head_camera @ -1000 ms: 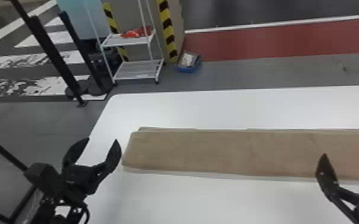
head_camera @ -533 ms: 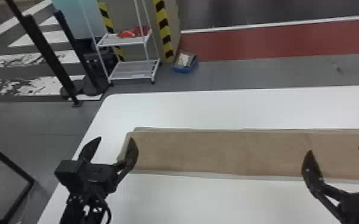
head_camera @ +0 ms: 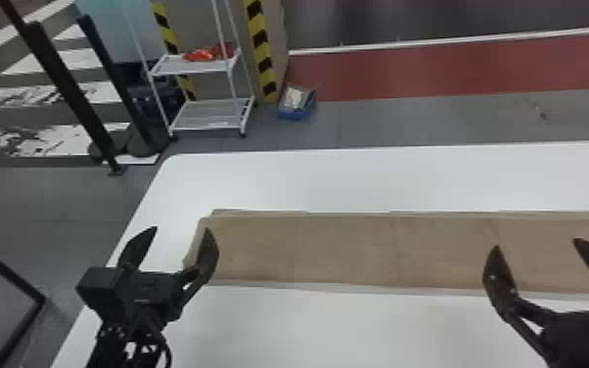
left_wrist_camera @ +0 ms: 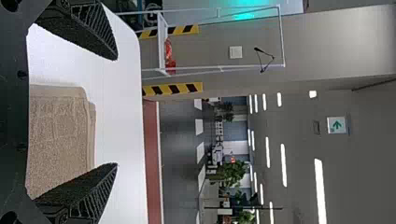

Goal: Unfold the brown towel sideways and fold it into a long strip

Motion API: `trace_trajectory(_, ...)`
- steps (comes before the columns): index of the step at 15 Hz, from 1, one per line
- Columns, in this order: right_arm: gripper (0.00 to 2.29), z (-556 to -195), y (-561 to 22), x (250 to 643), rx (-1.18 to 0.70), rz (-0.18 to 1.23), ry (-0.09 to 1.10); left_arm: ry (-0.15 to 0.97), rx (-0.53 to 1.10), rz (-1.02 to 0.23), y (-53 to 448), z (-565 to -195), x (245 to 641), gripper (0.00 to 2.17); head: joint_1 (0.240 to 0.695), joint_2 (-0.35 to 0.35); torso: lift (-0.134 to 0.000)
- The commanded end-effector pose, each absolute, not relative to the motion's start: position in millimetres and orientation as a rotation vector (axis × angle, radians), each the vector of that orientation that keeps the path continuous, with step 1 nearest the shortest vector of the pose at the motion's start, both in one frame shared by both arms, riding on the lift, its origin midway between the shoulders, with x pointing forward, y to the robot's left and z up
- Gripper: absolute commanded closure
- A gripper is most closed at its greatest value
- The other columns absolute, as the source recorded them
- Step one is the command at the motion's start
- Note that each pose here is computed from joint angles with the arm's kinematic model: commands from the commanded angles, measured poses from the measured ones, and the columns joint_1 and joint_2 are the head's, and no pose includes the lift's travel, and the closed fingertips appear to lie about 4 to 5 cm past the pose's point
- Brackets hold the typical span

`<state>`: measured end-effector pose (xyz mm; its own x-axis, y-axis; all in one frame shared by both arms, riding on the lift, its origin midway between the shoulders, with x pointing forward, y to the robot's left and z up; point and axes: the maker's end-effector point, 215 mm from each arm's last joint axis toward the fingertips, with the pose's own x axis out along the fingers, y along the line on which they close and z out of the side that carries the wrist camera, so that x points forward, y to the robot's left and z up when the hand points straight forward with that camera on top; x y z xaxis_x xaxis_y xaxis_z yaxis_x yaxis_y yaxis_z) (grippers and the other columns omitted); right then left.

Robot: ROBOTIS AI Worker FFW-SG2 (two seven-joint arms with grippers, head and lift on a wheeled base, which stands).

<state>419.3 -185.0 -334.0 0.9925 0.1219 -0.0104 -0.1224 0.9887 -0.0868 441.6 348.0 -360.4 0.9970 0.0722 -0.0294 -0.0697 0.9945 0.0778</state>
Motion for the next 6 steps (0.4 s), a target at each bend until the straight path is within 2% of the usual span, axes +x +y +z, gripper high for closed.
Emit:
trace_trajectory(1, 0.08, -335.2, -185.7, 419.4, -0.086, 0.121, 0.01, 0.031, 0.075, 0.074, 350.4, -360.0, 441.5, 0.07, 0.695, 0.21, -0.125)
trace_trajectory(6, 0.08, -336.7, -186.4, 419.4, -0.072, 0.118, 0.016, 0.035, 0.075, 0.073, 351.4, -361.1, 441.0, 0.07, 0.695, 0.213, -0.125)
